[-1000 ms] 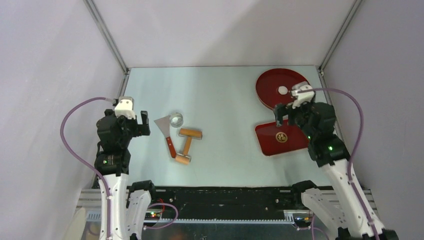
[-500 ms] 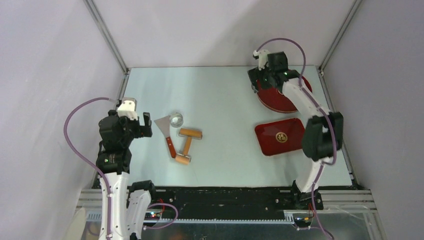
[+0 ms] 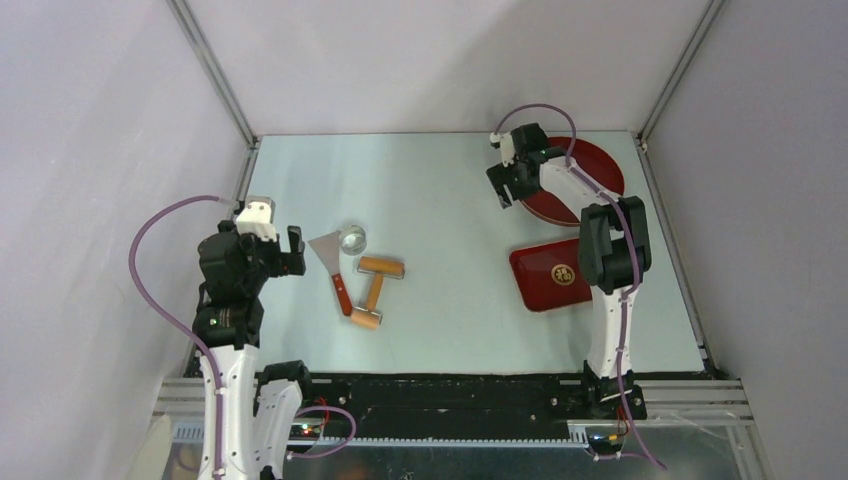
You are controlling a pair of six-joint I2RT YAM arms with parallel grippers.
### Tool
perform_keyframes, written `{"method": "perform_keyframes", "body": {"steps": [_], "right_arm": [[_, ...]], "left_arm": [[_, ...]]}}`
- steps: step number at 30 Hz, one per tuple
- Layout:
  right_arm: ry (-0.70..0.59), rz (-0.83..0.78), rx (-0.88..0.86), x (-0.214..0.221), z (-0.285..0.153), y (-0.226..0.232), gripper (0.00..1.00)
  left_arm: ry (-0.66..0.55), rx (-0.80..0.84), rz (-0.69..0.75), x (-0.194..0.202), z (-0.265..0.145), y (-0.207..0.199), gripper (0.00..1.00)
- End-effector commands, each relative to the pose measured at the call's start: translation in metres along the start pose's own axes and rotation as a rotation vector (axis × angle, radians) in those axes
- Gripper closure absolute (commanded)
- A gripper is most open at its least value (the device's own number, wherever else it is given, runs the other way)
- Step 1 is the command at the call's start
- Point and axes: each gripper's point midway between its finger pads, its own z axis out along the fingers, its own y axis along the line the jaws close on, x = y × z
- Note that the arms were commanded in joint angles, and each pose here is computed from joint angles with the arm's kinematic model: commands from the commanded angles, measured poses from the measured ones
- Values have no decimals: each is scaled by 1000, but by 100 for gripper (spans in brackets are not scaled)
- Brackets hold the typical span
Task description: Roll out the dumpling wrappers from the dough
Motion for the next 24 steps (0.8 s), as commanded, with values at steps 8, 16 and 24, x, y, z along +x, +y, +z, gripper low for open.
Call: {"method": "perform_keyframes", "body": {"steps": [8, 16, 24], "right_arm": [[119, -62, -39, 39, 29, -5, 33], [135, -107, -112, 44, 30, 14, 49], [142, -210, -204, 45, 18, 52, 54]], "left_arm": [[-38, -3, 28, -8, 0, 2, 2], [-39, -4, 30, -8, 0, 2, 2], [-42, -10, 38, -8, 0, 2, 2]]}}
